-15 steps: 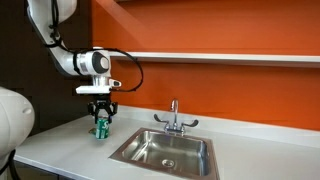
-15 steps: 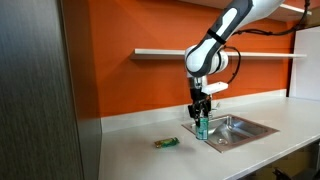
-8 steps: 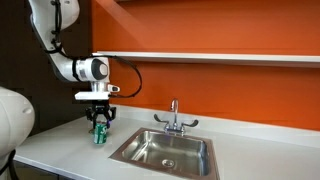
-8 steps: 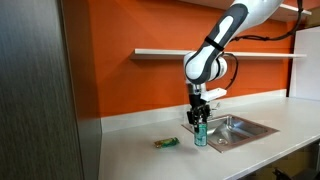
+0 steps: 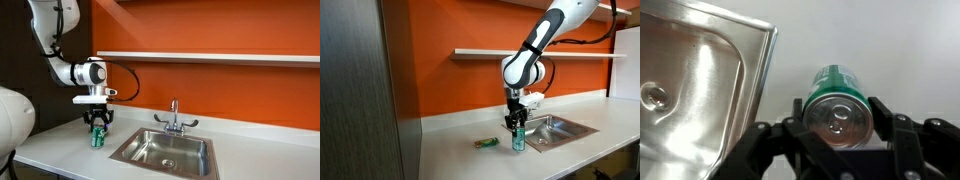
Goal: Put the green can on the left side of the counter.
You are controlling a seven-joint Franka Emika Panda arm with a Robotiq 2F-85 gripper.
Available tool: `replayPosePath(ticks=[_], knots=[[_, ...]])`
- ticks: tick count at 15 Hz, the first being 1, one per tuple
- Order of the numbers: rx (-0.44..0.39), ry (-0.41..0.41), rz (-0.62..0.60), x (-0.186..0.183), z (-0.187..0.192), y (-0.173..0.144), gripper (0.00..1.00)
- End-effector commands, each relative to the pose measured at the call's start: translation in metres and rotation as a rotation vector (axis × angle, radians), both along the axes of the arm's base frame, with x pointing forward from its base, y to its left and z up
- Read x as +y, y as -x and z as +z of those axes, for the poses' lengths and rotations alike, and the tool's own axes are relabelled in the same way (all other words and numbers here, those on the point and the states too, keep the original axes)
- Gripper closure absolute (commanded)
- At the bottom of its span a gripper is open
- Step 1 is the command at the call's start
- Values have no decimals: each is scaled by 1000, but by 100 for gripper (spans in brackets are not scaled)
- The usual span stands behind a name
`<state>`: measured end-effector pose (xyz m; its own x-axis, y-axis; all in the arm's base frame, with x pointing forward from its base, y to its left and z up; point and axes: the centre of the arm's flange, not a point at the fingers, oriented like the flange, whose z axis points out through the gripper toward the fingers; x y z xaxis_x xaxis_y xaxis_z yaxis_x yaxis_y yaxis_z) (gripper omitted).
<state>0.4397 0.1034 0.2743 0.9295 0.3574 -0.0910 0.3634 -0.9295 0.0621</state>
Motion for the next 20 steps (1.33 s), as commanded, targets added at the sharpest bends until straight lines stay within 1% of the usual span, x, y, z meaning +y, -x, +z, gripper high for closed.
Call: replayPosePath(ticks=[1, 6, 13, 14, 17, 20], knots=[[-18, 3, 21, 2, -5, 1, 59], [-10, 9, 27, 1, -13, 3, 59], [-9, 14, 29, -1, -16, 3, 59], [-8, 16, 29, -2, -16, 3, 9], [-5, 18, 27, -2, -14, 3, 0], [-6, 22, 27, -2, -7, 3, 0]])
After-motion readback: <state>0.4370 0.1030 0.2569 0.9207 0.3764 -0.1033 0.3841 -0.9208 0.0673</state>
